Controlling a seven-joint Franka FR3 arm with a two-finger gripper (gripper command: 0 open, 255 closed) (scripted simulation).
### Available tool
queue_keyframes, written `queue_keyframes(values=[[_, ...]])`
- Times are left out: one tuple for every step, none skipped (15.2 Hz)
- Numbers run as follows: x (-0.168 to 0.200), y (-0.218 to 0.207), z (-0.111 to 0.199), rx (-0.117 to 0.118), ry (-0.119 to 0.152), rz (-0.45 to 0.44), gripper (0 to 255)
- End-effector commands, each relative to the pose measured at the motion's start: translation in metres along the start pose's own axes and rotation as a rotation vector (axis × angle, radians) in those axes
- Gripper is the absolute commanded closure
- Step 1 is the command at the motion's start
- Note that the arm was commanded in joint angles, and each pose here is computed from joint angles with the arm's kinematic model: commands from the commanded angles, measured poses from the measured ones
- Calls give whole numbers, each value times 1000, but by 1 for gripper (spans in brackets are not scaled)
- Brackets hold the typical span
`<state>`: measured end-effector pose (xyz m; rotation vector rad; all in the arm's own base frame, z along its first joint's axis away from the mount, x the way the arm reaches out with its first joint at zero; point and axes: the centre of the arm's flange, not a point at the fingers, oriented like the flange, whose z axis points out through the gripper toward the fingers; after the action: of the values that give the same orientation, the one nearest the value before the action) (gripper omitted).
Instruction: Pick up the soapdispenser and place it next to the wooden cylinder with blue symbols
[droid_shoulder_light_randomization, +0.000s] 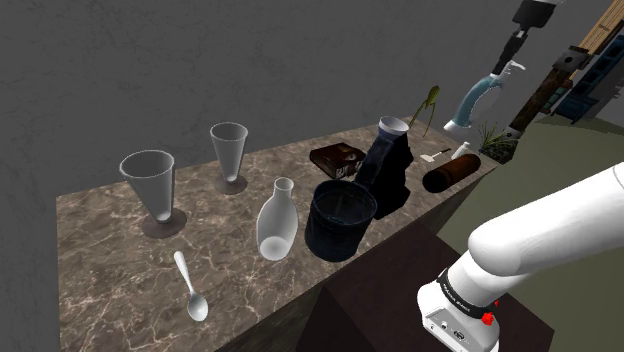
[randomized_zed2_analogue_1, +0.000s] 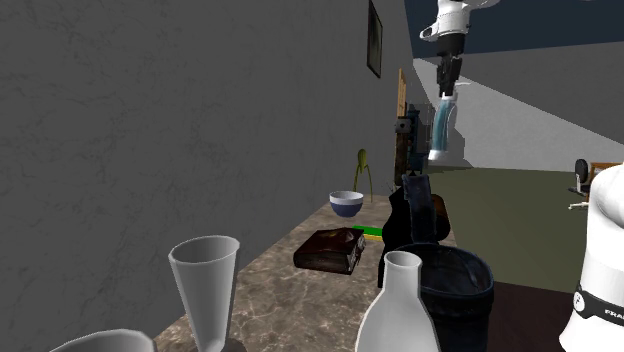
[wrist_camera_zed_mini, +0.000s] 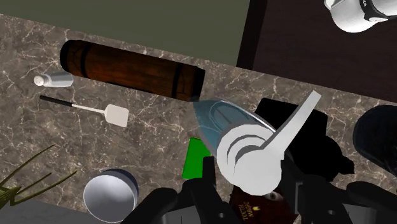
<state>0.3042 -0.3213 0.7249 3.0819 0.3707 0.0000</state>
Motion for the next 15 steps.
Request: queue_keyframes(values=[[-22,11,-4,0,0,-2,255],[-32,18,-7,0,0,-2,255],[-32,17,-2,0,0,-2,255],[-32,17,3,0,0,-2,255],[-32,17,9,0,0,-2,255],[-32,17,14,0,0,-2,255],[-32,17,19,0,0,-2,255],[-32,17,25,0,0,-2,255],[-32,16,30,0,0,-2,255],[-32,16,35,0,0,-2,255],[-32,16,40,0,0,-2,255],[-32,16,46,0,0,-2,255],[-32,16,51,0,0,-2,255],[-32,15,56,0,0,-2,255],[-32,15,62,0,0,-2,255]])
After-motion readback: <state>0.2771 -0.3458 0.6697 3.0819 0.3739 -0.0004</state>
